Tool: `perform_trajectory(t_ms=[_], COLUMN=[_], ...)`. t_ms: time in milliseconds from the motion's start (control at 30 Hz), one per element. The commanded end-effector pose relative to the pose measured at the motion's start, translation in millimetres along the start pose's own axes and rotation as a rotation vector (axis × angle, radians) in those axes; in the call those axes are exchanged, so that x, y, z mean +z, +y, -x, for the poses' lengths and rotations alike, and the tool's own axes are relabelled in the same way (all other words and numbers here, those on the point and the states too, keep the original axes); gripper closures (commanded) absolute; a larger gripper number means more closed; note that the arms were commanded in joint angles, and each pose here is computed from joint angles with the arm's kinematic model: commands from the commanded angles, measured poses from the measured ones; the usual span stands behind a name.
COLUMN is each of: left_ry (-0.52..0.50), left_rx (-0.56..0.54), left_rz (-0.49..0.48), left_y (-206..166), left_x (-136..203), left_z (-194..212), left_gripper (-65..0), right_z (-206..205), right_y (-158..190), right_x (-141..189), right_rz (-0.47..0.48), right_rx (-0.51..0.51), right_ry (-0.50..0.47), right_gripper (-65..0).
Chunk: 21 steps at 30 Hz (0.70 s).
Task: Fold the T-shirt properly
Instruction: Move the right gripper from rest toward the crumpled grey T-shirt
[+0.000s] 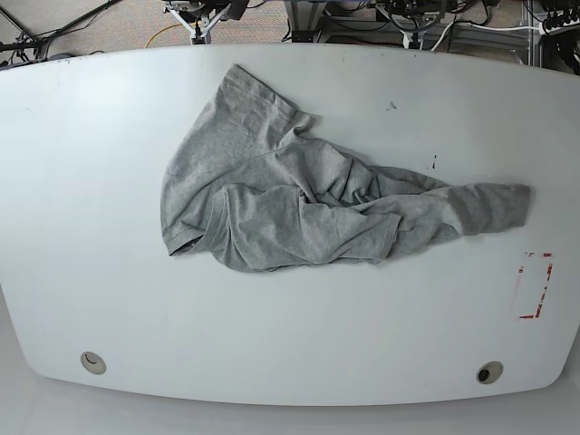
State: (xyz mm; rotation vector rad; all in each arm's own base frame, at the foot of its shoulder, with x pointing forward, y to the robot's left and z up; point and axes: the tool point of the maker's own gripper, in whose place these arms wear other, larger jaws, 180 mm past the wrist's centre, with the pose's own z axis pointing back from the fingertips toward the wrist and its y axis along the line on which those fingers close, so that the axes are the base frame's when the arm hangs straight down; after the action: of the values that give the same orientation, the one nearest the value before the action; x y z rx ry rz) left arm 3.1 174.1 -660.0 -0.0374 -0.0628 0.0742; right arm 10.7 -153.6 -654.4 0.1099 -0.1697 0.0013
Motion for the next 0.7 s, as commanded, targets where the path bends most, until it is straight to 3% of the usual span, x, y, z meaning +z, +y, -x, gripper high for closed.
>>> perform_trajectory(t_ms=[0, 67, 667], left_ry=[0.017, 0.026, 0.037], left_rx=[0.000, 0.005, 0.014], left_rz=[-0.003, 0.010, 0.007], left_y=[1, -6, -5], left_x=[0, 0, 1], left_z=[6, 13, 24], left_gripper=[-41.7, -41.4, -41.4], right_z=[4, -10, -8], right_y=[3, 9, 9], right_x=[0, -2, -2], right_rz=[-0.007, -0.020, -0.020], right_rx=[0.002, 0.001, 0.001], right_ry=[0.005, -0.023, -0.021], right_gripper=[-24.4, -25.4, -24.7])
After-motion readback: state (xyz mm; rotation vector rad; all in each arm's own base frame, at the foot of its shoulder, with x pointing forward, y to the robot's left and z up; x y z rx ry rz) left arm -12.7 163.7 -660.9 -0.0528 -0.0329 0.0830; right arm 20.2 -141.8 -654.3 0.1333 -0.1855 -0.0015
